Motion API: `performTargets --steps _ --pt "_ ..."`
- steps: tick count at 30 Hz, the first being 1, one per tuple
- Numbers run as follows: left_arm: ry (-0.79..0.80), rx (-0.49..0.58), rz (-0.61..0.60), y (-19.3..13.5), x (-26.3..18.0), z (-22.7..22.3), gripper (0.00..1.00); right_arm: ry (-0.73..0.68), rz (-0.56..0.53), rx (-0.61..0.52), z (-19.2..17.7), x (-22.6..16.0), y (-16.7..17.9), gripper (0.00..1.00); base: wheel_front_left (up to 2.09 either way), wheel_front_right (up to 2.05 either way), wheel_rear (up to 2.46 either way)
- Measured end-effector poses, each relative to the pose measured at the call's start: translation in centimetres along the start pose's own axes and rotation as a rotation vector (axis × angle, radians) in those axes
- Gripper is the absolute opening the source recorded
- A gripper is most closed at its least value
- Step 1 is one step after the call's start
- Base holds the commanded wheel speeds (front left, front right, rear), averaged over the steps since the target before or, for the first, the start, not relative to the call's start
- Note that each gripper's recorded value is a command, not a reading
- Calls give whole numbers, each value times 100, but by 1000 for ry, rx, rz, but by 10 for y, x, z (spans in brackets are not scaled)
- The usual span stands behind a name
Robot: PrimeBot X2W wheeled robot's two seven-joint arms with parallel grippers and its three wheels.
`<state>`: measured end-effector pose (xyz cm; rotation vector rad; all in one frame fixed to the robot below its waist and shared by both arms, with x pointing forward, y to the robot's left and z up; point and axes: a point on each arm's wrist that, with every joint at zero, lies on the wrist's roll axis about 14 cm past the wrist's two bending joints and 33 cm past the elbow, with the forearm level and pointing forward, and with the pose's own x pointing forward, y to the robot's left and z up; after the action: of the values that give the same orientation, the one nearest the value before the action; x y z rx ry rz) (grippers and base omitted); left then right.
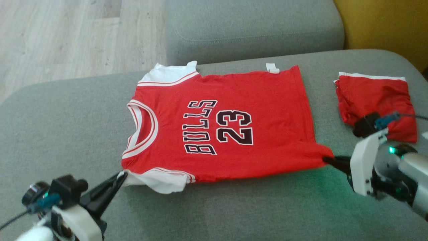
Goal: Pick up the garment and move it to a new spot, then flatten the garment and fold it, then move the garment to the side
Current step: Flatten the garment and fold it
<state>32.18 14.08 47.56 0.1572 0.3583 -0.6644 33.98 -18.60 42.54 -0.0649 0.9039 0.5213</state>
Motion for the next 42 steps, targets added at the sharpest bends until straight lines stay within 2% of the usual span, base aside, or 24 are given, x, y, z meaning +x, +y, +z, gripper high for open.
performTargets --steps 14,21,31,41,42 --pt "64 127 -15 42 54 24 0 10 -21 3 40 19 -19 0 0 0 0" --pt "110 202 -48 52 78 28 0 35 -31 19 44 35 -28 0 0 0 0" --pt "158 291 -37 86 114 39 0 46 -73 29 51 53 -48 0 0 0 0" --pt "188 337 -31 104 143 37 0 35 -87 22 58 64 -55 0 0 0 0" --pt "178 338 -25 106 147 39 44 11 -96 14 62 66 -58 5 0 0 0"
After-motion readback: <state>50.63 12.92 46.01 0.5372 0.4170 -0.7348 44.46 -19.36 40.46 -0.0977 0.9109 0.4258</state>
